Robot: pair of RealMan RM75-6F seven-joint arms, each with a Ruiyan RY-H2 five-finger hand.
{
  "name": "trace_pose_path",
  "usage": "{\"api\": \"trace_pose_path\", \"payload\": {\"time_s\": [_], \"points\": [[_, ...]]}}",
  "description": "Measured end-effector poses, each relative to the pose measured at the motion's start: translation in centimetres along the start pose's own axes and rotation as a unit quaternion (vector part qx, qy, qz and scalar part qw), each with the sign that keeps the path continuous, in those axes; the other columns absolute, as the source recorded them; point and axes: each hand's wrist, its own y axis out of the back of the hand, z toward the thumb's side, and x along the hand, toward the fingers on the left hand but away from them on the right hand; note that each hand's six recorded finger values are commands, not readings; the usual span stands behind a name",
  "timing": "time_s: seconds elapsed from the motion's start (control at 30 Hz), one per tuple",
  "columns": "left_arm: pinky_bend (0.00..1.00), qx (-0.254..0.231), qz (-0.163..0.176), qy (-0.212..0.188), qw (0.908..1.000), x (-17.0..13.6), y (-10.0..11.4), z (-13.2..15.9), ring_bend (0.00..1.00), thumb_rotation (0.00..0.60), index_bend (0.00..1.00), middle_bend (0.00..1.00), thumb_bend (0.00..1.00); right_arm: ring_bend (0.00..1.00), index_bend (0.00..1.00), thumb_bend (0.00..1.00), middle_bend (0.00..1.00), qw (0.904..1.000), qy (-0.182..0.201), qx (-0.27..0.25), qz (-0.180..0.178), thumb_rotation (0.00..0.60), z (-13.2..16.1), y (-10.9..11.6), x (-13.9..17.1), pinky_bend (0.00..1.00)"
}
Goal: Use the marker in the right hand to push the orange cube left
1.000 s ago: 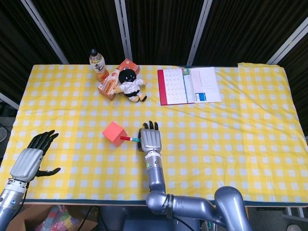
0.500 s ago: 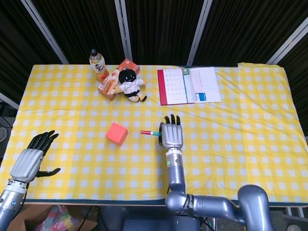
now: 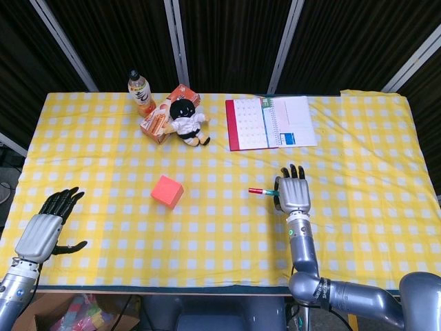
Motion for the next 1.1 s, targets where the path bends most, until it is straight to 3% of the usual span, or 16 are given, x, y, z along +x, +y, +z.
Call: {"api": "trace_pose_path", "payload": {"time_s": [0.13, 0.33, 0.47, 0.83, 1.1], "points": [[0.00, 0.001, 0.002, 0.002, 1.0000, 0.0, 0.0, 0.0, 0.00, 0.600, 0.00, 0.00, 0.00, 0.00, 0.57, 0.59, 0.19, 1.0000, -0.003, 0.002, 0.002, 0.600, -1.5, -0.4, -0.2, 0.00], [0.00, 0.000, 0.000, 0.006, 1.0000, 0.0, -0.1, -0.1, 0.00, 0.600, 0.00, 0.00, 0.00, 0.00, 0.28, 0.59, 0.16, 1.0000, 0.000, 0.008, 0.005, 0.600, -1.9, -0.9, -0.1, 0.00], [0.00, 0.000, 0.000, 0.006, 1.0000, 0.0, -0.1, -0.1, 0.00, 0.600, 0.00, 0.00, 0.00, 0.00, 0.14, 0.57, 0.12, 0.9998, 0.003, 0.020, 0.006, 0.600, -2.0, -1.0, 0.2, 0.00], [0.00, -0.001, 0.009, 0.003, 1.0000, 0.0, 0.2, -0.1, 0.00, 0.600, 0.00, 0.00, 0.00, 0.00, 0.00, 0.51, 0.01, 0.9997, 0.013, 0.015, -0.017, 0.600, -3.2, 0.8, 2.4, 0.00], [0.00, 0.000, 0.028, -0.006, 0.9996, -0.2, 0.6, 0.1, 0.00, 0.600, 0.00, 0.00, 0.00, 0.00, 0.00, 0.45, 0.00, 0.9960, 0.029, 0.022, -0.081, 0.600, -8.3, 3.5, 7.3, 0.00]]}}
